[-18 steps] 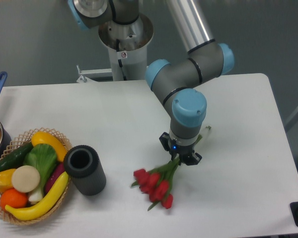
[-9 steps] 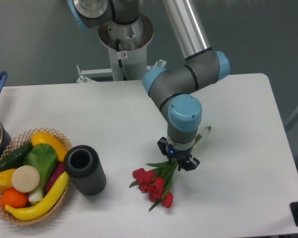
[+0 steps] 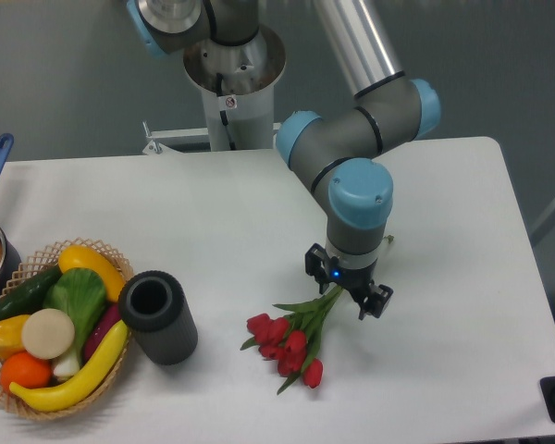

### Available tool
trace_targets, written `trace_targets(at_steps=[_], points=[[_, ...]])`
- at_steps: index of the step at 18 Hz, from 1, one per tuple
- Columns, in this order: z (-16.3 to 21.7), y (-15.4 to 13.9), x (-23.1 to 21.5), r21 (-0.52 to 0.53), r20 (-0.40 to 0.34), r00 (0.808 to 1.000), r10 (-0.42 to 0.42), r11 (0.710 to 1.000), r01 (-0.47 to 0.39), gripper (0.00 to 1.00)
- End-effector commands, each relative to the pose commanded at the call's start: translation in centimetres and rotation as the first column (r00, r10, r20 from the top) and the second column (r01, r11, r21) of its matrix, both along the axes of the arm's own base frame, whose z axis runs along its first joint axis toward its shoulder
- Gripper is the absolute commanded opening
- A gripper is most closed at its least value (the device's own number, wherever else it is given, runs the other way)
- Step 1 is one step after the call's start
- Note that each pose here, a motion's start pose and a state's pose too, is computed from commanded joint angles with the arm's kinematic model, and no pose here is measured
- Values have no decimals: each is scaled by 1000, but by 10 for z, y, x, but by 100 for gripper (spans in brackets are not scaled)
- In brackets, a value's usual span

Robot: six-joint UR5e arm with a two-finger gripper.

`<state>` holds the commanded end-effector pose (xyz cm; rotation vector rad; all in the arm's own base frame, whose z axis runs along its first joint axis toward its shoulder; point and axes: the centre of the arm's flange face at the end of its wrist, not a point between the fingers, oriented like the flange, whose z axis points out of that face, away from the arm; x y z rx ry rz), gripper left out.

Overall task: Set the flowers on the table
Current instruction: 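Raise the open gripper up and away from the tulips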

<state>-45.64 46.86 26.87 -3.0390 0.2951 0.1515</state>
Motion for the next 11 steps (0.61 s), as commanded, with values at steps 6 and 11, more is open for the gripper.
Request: trace_targets(at_steps=[6, 11], points=[[22, -35, -29, 19, -32, 997, 66, 998, -66, 100], [28, -48, -43, 26, -42, 995, 90, 996, -89, 100]])
